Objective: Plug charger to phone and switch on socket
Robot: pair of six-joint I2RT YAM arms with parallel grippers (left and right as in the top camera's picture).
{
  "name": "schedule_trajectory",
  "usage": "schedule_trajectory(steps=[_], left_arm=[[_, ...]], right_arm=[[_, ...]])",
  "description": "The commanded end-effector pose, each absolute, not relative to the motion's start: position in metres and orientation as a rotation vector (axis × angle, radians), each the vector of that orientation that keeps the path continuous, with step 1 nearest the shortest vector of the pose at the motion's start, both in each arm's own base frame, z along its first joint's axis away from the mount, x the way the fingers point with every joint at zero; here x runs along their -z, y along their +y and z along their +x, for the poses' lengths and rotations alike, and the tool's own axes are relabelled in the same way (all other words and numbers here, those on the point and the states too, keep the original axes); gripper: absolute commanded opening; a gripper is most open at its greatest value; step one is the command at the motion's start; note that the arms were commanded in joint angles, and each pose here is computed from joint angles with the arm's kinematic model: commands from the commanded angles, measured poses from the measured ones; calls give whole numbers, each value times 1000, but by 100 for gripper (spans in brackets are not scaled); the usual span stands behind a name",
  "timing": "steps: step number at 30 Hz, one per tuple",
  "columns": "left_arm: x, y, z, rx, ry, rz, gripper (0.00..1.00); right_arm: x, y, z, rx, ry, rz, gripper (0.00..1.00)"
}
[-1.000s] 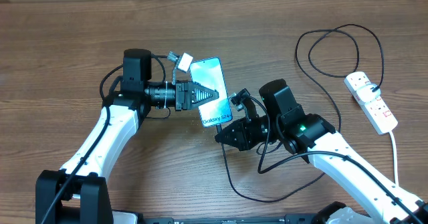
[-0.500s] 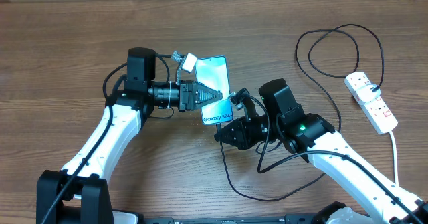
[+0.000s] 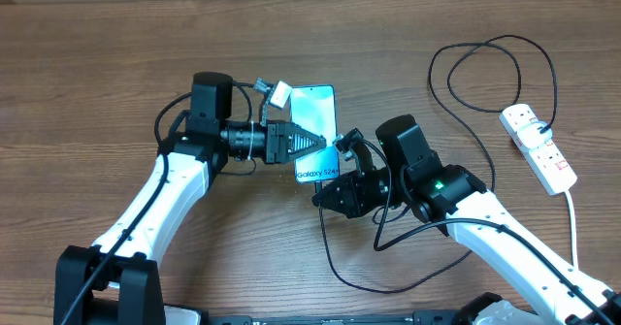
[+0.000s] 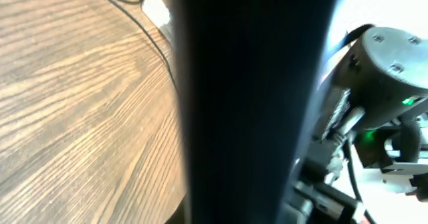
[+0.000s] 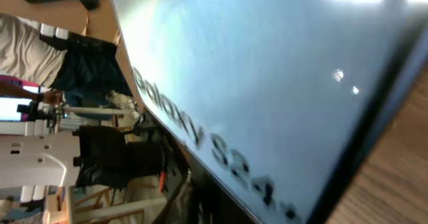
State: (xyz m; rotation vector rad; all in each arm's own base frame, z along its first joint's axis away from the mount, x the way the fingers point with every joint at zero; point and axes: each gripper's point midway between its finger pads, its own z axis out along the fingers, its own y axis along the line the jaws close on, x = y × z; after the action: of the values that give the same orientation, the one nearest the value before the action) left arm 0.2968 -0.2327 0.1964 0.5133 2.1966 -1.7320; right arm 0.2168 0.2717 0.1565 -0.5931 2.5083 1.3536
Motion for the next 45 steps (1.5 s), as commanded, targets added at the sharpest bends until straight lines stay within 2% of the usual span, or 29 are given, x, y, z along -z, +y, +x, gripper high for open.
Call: schedule_trajectory(steps=[1, 5, 10, 11, 14, 17, 21, 23, 31, 38, 45], left_arm=[[-193, -247, 265, 1866, 2230, 554, 4], [-177, -238, 285, 1736, 2330, 396, 4], [-159, -229, 304, 1566, 2420, 243, 4], [-157, -227, 306, 1542, 2427, 230, 4], [-155, -227, 307, 1527, 2434, 223, 4], [-145, -223, 305, 1488, 2493, 171, 4], [-108, -198, 301, 1251, 2706, -96, 4], [-96, -188, 298, 1154, 2774, -195, 4], [-95, -187, 300, 1139, 2769, -199, 4], [-109, -189, 331, 1159, 2634, -214, 4], [-136, -172, 367, 1082, 2525, -245, 4]], right_arm=[[-198, 272, 252, -1286, 2358, -575, 13], [-195, 270, 249, -1286, 2382, -568, 16], [-191, 269, 245, -1284, 2412, -560, 26], [-190, 268, 245, -1284, 2415, -559, 29], [-190, 268, 246, -1273, 2417, -554, 48], [-185, 264, 253, -1210, 2427, -526, 60], [-179, 257, 261, -1126, 2442, -487, 67], [-177, 255, 263, -1103, 2451, -476, 74], [-164, 243, 267, -994, 2507, -423, 98], [-163, 242, 268, -981, 2514, -401, 100], [-174, 234, 291, -1017, 2476, -218, 100]])
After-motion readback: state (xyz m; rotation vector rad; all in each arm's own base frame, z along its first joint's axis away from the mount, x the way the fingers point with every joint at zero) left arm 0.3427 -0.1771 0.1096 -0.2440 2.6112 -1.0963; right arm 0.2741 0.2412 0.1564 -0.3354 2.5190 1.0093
